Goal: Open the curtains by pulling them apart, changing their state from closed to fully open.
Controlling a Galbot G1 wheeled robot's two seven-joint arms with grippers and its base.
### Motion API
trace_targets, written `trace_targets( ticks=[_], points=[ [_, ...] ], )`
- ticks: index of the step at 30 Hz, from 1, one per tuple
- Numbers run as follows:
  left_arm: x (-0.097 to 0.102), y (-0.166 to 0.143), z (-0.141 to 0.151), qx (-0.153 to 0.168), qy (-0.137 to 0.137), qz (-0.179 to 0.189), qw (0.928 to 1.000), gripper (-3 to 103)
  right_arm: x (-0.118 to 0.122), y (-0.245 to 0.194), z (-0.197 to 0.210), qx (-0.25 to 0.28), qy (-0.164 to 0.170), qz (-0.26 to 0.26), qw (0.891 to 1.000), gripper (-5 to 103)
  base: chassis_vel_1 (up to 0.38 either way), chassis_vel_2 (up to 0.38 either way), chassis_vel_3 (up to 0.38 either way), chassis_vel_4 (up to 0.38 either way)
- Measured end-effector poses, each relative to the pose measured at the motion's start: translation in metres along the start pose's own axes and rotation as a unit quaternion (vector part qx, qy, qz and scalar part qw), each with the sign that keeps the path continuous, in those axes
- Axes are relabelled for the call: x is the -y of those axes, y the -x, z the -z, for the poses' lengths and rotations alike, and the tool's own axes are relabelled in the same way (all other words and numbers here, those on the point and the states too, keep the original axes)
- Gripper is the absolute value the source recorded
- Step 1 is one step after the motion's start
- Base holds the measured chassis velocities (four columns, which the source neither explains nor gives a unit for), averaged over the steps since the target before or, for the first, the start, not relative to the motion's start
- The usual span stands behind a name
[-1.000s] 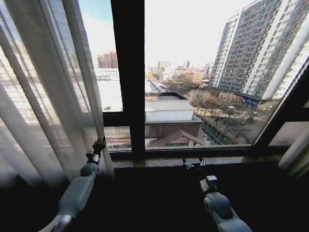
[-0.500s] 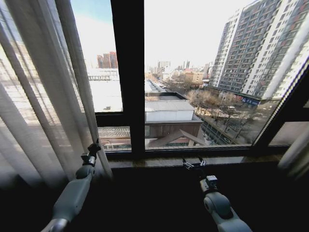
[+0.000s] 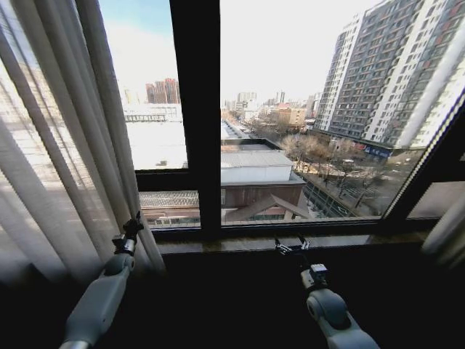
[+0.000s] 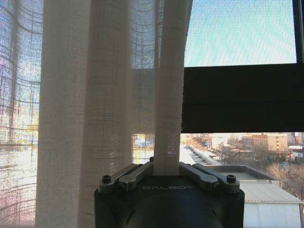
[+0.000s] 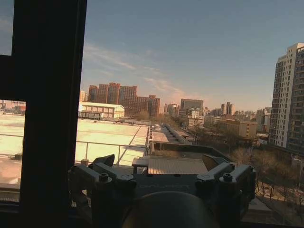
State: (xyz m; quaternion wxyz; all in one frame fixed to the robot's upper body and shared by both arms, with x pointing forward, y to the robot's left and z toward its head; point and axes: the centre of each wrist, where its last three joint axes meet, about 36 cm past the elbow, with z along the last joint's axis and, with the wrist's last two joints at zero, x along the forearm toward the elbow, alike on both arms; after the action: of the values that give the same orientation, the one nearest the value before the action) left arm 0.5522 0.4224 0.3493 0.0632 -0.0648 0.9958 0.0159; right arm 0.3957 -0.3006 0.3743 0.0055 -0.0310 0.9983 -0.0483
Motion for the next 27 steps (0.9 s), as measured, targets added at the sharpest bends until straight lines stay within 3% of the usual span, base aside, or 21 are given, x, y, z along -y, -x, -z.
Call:
trace_targets(
  ticks=[11, 27],
  points=[
    [-0.002, -0.013, -0.001, -0.002, 0.002, 0.003, 1.0000, 0, 0.000, 0.000, 0.000, 0.000, 0.000, 0.000, 1.000, 100, 0.250, 0.266, -0.264, -0.265],
    [-0.010, -0.024, -0.006, -0.007, 0.006, 0.011, 0.9999, 0, 0.000, 0.000, 0.000, 0.000, 0.000, 0.000, 1.000, 100, 0.368, 0.356, -0.363, -0.350]
  ],
)
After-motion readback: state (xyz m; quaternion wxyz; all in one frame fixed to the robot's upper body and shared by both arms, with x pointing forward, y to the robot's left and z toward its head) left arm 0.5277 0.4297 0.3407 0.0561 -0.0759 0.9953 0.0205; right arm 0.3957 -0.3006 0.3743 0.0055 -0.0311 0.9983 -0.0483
